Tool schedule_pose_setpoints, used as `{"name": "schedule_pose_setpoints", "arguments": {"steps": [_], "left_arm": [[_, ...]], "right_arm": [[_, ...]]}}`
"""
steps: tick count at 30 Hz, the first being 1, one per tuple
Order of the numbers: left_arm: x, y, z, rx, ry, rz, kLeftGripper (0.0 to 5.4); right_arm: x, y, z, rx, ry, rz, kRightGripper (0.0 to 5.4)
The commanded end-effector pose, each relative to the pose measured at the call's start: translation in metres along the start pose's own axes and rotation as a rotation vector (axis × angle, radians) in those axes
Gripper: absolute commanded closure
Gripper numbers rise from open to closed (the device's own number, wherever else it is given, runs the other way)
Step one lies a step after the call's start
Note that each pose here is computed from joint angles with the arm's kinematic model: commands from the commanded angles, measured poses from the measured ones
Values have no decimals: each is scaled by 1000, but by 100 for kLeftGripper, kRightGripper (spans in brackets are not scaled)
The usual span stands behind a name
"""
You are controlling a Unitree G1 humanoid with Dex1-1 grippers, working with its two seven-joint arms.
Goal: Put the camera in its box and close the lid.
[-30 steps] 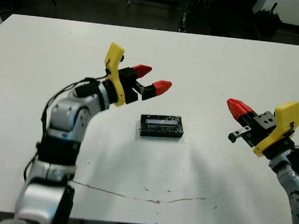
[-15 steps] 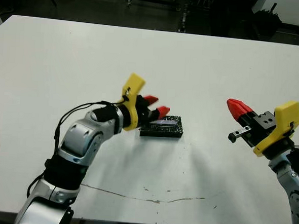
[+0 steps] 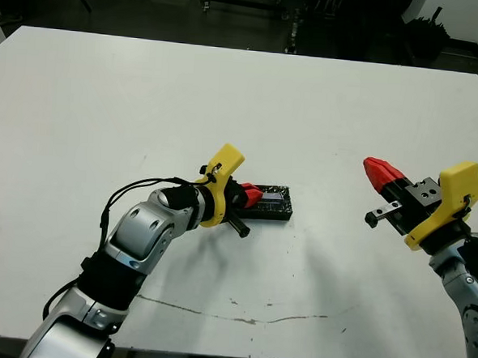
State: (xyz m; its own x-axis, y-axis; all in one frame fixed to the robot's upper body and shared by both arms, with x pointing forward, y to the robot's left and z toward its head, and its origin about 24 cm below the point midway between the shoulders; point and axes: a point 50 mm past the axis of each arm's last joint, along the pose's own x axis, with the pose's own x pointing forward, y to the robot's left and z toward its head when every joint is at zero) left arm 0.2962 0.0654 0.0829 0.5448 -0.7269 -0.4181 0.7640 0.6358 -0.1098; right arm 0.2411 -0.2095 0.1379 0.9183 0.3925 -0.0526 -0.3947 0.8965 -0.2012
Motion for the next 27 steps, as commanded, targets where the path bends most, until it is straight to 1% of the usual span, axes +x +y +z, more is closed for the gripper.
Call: {"name": "schedule_pose_setpoints", "arguments": {"steps": [1, 4, 6, 8, 11, 14, 16, 19, 22, 25, 27], "left_arm": [[-2, 1, -23, -52, 110, -1, 538], [-10, 3, -11, -43, 74, -5, 538], [-18, 5, 3, -61, 37, -14, 538], [-30, 8, 17, -57, -15, -20, 538], [-51, 14, 35, -40, -136, -15, 538], [-73, 21, 48, -5, -251, 34, 538], [-86, 26, 52, 6, -339, 74, 538], [-100, 32, 50, -21, -453, 138, 538], [-108, 35, 40, -36, -524, 206, 538], [-113, 40, 25, -80, -544, 277, 538], [-116, 42, 16, -87, -545, 329, 538]], "right_arm": [[-1, 0, -1, -7, 8, -3, 540], [-1, 0, -2, 9, 6, -5, 540], [-1, 0, -1, 6, 1, -7, 540], [-1, 0, 0, -1, -3, -4, 540], [-1, 0, 1, -1, -5, -10, 540], [1, 2, 1, 5, -17, -16, 540], [4, 5, 1, 12, -40, -33, 540], [10, 14, 0, 46, -87, -73, 540], [16, 22, 0, 64, -120, -103, 540], [22, 30, -3, 72, -130, -152, 540], [25, 34, -5, 67, -127, -189, 540]]}}
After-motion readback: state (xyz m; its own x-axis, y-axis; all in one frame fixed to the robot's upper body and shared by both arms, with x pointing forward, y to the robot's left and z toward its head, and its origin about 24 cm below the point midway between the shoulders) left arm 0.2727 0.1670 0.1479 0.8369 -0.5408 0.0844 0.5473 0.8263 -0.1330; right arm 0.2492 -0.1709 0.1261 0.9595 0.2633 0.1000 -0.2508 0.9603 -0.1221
